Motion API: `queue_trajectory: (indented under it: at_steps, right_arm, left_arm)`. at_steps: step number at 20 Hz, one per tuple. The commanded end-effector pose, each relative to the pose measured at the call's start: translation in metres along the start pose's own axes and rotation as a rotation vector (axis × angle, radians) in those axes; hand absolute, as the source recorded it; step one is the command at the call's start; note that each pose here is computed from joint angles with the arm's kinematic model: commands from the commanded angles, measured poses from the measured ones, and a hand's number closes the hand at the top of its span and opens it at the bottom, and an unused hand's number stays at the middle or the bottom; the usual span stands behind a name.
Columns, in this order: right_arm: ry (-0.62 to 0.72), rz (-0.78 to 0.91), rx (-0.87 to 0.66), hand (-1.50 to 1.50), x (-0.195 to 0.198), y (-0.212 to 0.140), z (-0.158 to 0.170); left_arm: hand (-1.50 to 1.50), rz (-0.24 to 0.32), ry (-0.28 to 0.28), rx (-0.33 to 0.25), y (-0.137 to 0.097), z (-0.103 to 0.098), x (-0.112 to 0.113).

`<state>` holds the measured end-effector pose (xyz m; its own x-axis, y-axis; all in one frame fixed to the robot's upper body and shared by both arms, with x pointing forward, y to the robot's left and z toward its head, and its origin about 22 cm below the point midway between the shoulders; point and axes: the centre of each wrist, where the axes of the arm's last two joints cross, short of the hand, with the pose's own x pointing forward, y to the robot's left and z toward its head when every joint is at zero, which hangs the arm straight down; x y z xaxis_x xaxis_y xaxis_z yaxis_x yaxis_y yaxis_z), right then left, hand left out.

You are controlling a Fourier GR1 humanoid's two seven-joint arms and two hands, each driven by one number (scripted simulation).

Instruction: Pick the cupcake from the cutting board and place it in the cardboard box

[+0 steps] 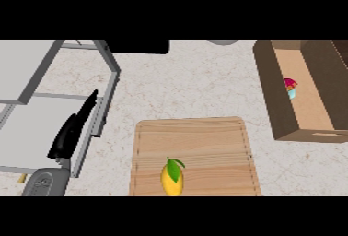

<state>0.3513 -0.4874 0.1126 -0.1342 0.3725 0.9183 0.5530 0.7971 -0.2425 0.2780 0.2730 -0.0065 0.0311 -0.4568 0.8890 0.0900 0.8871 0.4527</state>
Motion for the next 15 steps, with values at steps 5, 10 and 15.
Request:
queue_trajectory:
  at_steps: [5, 10, 15]
  right_arm:
    - [-0.048, -0.012, -0.101, -1.5, -0.037, -0.071, 0.029]
    - [-0.051, 0.004, -0.109, -1.5, -0.035, -0.102, 0.034]
    - [-0.04, 0.031, -0.057, -1.5, -0.045, -0.118, 0.048]
  left_arm:
    - [0.0, -0.015, -0.016, 0.001, 0.009, 0.0, 0.006]
    - [0.0, 0.004, -0.013, 0.004, 0.009, -0.006, 0.018]
    - [0.0, -0.006, -0.015, -0.005, 0.01, 0.0, 0.006]
